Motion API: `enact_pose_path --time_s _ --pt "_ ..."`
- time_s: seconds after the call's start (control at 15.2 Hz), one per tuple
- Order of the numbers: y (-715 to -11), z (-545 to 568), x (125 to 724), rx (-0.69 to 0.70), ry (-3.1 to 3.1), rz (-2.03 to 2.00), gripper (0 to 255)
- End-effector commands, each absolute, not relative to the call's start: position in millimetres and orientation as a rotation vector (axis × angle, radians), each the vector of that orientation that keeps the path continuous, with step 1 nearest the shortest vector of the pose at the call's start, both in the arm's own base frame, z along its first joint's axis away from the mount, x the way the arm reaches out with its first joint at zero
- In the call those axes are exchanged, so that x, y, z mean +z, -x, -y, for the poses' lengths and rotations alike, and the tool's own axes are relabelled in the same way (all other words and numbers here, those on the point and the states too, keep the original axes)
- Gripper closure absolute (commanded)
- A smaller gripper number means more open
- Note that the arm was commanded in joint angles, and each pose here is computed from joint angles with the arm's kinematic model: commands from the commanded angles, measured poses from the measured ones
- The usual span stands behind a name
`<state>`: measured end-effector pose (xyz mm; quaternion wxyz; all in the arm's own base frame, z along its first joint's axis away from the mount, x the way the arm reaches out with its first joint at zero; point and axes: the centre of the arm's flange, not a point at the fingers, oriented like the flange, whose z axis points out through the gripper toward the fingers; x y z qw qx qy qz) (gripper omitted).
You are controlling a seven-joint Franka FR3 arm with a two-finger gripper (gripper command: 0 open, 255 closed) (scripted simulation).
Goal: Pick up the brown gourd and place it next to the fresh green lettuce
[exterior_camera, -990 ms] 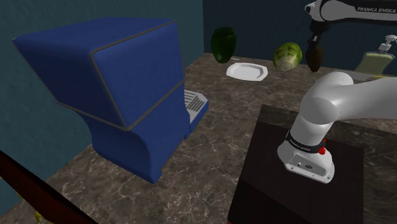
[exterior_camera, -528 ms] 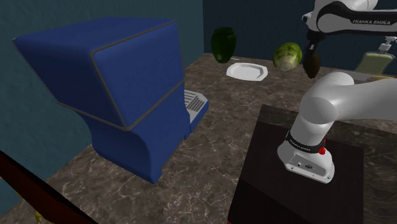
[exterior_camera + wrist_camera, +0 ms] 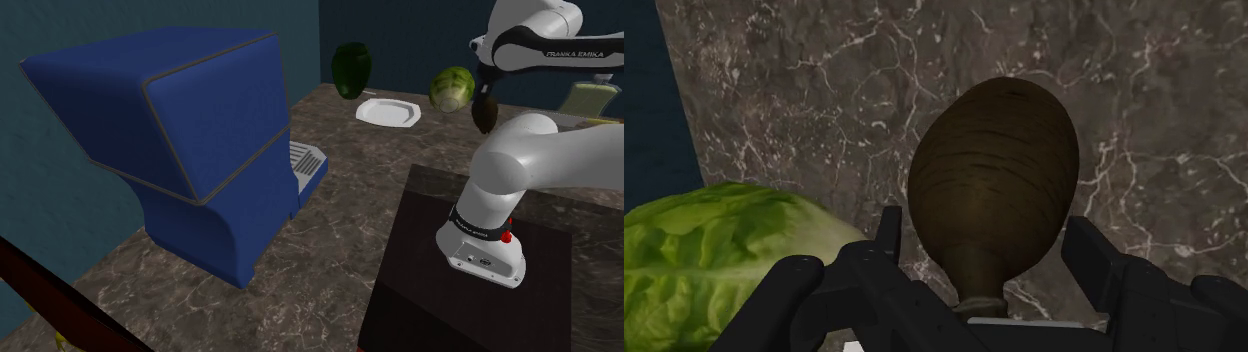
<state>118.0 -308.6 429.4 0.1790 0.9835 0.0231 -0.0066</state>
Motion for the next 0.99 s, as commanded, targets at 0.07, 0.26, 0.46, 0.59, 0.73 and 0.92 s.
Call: enact_pose_path --time_s 0.07,0.26,0.46,0.59,0.73,0.92 --pt "-118.8 308.6 413.4 -0.018 -2.780 -0.065 255" --pt "-118.8 308.6 397.6 -0.018 -2.780 -0.065 255" --pt "-118.8 308.6 381.7 -0.018 -2.780 -0.065 255" --pt "-118.8 308.6 371.2 -0.018 -2.780 -0.065 255" --pt "-118.8 308.6 360.6 -0.018 -2.780 -0.065 255" --pt "-118.8 308.6 343.3 -0.018 -2.780 -0.065 255"
